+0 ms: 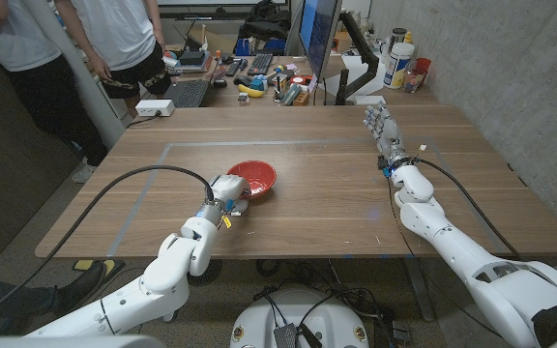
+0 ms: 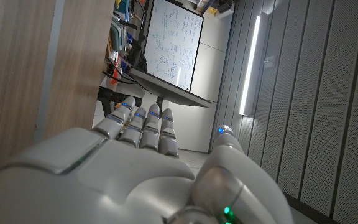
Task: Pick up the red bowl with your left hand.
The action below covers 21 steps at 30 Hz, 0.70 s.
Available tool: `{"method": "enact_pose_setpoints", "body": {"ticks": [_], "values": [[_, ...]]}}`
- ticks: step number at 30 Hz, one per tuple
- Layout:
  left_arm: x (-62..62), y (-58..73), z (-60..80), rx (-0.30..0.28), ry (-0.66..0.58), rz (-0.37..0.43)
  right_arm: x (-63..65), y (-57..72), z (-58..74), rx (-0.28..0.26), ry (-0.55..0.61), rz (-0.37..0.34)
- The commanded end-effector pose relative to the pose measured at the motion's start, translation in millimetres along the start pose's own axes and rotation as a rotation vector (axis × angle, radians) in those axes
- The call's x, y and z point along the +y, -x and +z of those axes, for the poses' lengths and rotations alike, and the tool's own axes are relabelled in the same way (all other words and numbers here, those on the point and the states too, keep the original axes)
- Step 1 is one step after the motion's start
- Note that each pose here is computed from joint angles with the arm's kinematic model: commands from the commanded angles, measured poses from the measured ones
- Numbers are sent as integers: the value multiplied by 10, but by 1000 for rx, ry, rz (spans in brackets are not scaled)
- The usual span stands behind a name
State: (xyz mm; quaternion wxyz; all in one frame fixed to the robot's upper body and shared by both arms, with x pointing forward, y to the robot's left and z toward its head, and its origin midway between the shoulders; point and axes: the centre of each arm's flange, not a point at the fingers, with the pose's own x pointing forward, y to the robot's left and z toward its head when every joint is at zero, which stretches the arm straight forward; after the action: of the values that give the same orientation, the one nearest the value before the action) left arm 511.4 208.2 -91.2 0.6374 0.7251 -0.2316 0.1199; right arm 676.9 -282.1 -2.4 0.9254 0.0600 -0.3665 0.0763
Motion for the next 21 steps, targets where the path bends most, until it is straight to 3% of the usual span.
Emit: {"method": "enact_pose_setpoints", "body": {"ticks": [1, 21], "values": [[120, -5, -28, 6, -29, 13, 21, 4, 3, -2, -2, -2], [250, -11, -33, 12, -57, 40, 23, -29, 14, -5, -2, 2]]}}
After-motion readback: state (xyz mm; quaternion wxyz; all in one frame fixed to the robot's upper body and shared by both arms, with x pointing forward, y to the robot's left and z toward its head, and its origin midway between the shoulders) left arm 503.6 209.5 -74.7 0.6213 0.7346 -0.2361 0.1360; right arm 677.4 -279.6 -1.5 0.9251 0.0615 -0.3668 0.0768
